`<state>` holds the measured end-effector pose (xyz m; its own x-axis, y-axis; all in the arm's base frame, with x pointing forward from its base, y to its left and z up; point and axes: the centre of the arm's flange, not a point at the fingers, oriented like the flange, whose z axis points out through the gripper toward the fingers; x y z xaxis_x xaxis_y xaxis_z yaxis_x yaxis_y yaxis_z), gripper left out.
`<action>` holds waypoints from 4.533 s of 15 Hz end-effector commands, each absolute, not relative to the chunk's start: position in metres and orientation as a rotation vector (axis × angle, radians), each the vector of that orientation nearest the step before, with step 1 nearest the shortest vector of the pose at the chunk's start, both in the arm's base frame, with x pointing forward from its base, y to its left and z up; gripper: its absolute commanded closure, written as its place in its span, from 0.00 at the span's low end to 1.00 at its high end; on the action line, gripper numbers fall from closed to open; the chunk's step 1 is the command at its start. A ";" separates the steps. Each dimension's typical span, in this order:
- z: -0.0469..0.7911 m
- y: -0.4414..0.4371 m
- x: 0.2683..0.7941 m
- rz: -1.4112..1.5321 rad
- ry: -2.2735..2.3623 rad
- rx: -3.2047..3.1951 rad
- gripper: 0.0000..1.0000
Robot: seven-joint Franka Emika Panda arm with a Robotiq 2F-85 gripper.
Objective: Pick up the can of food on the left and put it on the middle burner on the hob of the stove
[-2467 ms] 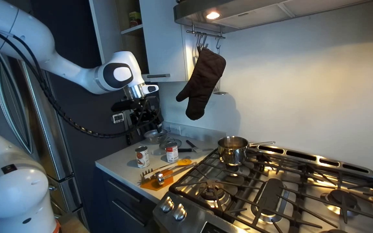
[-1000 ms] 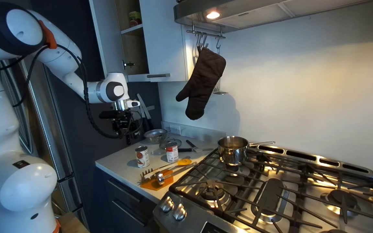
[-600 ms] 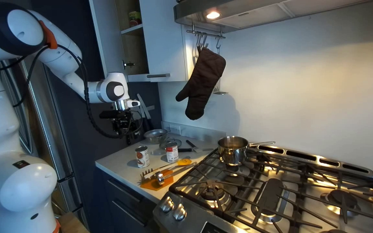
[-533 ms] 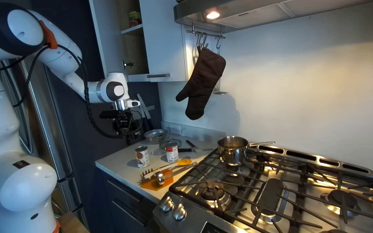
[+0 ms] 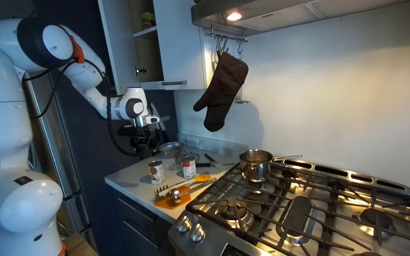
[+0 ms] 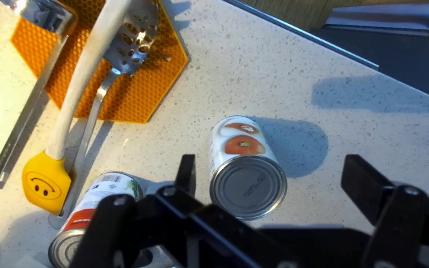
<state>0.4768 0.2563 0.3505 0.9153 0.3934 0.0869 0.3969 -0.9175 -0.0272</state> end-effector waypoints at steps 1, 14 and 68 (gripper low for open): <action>0.327 0.267 0.504 -0.108 -0.583 -2.985 0.00; 0.284 0.279 0.529 -0.085 -0.544 -2.975 0.00; 0.465 0.057 0.506 -0.329 0.492 -2.901 0.42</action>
<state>0.5305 0.0914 0.4376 0.9438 -0.2791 0.1771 -0.2496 -0.9530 -0.1715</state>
